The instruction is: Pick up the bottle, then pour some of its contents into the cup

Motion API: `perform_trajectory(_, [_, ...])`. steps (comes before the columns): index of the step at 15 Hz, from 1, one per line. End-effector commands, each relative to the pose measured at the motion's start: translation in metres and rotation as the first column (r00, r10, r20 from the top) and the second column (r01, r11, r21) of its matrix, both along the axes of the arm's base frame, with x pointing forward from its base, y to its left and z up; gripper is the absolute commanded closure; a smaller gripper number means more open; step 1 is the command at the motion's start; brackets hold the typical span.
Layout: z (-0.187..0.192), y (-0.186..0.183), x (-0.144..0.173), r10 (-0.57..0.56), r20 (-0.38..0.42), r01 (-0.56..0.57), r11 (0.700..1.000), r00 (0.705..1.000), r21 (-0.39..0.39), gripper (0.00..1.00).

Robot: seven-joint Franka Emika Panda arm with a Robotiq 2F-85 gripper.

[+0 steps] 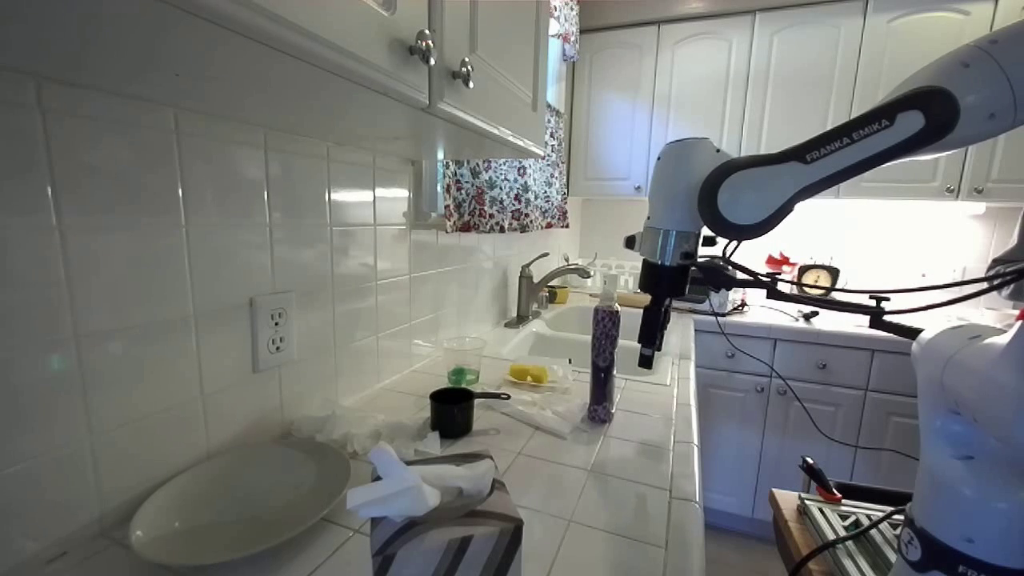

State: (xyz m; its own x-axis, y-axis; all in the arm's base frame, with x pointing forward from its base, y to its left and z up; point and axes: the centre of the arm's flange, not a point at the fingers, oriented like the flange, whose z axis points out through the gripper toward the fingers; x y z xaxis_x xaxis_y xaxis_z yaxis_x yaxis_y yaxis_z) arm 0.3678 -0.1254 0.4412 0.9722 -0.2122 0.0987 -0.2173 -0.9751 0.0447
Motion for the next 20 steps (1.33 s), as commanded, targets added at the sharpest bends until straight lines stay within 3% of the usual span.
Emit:
perform_trajectory(1, [-0.016,0.007,0.02,-0.163,0.013,0.163,0.983,0.987,-0.081,0.0])
perform_trajectory(4, [-0.027,0.014,0.027,-0.299,0.031,0.3,0.944,0.954,-0.137,0.0])
perform_trajectory(9, [-0.035,0.023,0.037,-0.477,0.134,0.495,0.846,0.869,-0.198,0.0])
perform_trajectory(12, [-0.038,0.023,0.046,-0.478,0.228,0.526,0.812,0.848,-0.253,0.0])
perform_trajectory(20, [-0.053,0.021,0.058,-0.457,0.328,0.553,0.768,0.827,-0.323,0.0])
